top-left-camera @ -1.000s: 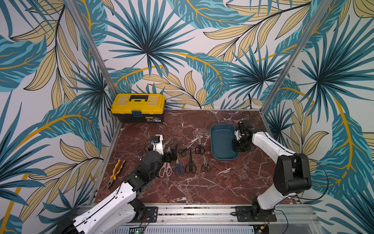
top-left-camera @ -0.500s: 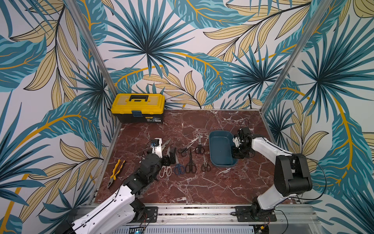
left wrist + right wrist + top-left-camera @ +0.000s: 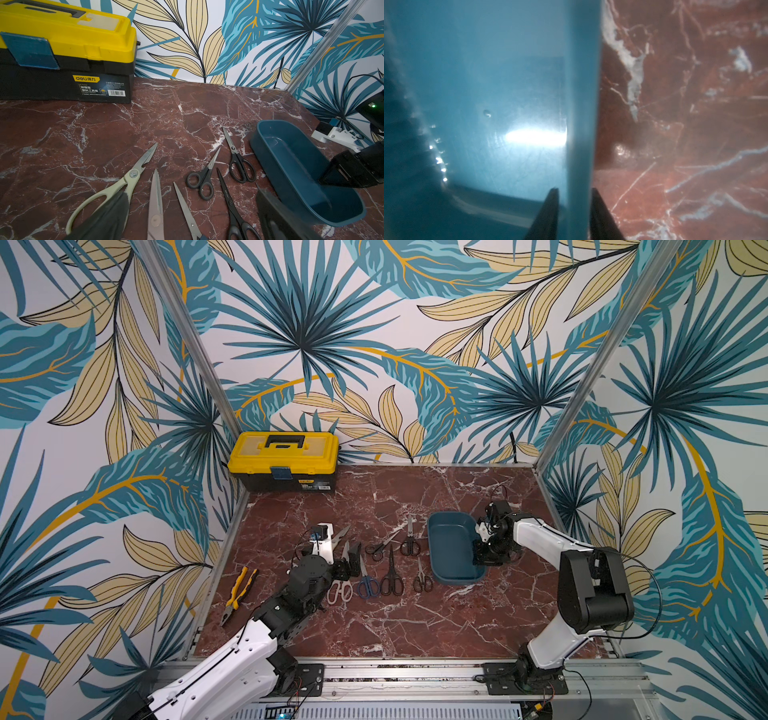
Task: Put the scissors into the storage box
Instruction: Move the storage box to the center of the board, then pick up the scissors from the center of the board.
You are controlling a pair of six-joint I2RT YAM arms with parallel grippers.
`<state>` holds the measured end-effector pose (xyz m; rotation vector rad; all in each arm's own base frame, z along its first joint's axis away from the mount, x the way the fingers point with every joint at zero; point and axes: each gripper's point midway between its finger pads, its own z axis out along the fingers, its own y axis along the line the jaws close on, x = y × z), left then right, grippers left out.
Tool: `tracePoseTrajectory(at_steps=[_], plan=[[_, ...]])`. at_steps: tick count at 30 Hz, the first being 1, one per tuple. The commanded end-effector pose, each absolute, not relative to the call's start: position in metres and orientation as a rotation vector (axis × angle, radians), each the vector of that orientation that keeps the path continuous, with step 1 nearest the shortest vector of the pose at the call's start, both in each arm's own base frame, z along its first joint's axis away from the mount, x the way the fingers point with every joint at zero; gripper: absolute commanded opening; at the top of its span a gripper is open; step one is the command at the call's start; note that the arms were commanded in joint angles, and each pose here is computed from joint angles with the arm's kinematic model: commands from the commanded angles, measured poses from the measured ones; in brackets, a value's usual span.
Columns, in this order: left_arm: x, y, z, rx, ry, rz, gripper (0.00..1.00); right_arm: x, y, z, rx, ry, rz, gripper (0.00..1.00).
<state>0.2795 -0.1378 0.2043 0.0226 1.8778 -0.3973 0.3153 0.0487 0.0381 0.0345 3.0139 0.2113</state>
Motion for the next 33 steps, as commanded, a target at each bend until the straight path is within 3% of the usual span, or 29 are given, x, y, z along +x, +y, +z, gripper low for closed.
tracePoseTrajectory(at_steps=[1, 6, 10, 15, 17, 20, 22, 24, 29, 33], plan=[[0.282, -0.139, 0.209, 0.03, 1.864, -0.399, 1.0, 0.315, 0.044, 0.044, 0.045, 3.027, 0.166, 0.39], [0.281, -0.141, 0.213, 0.059, 1.869, -0.399, 1.0, 0.328, 0.03, 0.077, 0.076, 2.966, 0.041, 0.52], [0.28, -0.135, 0.218, 0.044, 1.854, -0.374, 1.0, 0.339, 0.029, 0.126, 0.071, 2.876, -0.039, 0.54], [0.277, -0.135, 0.226, 0.102, 1.848, -0.35, 1.0, 0.343, 0.076, 0.195, -0.084, 2.697, -0.062, 0.6], [0.272, -0.14, 0.23, 0.21, 1.853, -0.322, 1.0, 0.345, 0.11, 0.212, -0.03, 2.619, 0.167, 0.61], [0.26, -0.148, 0.235, 0.418, 1.858, -0.28, 1.0, 0.338, 0.169, 0.205, 0.051, 2.63, 0.596, 0.51], [0.253, -0.153, 0.232, 0.559, 1.839, -0.242, 1.0, 0.331, 0.188, 0.2, -0.09, 2.677, 0.407, 0.53], [0.259, -0.146, 0.238, 0.503, 1.82, -0.201, 1.0, 0.332, 0.203, 0.188, -0.226, 2.663, 0.193, 0.57], [0.256, -0.157, 0.264, 0.574, 1.793, -0.253, 1.0, 0.34, 0.233, 0.155, -0.314, 2.764, 0.128, 0.56], [0.241, -0.163, 0.249, 0.814, 1.847, -0.201, 1.0, 0.353, 0.246, 0.135, -0.354, 2.784, 0.057, 0.56]])
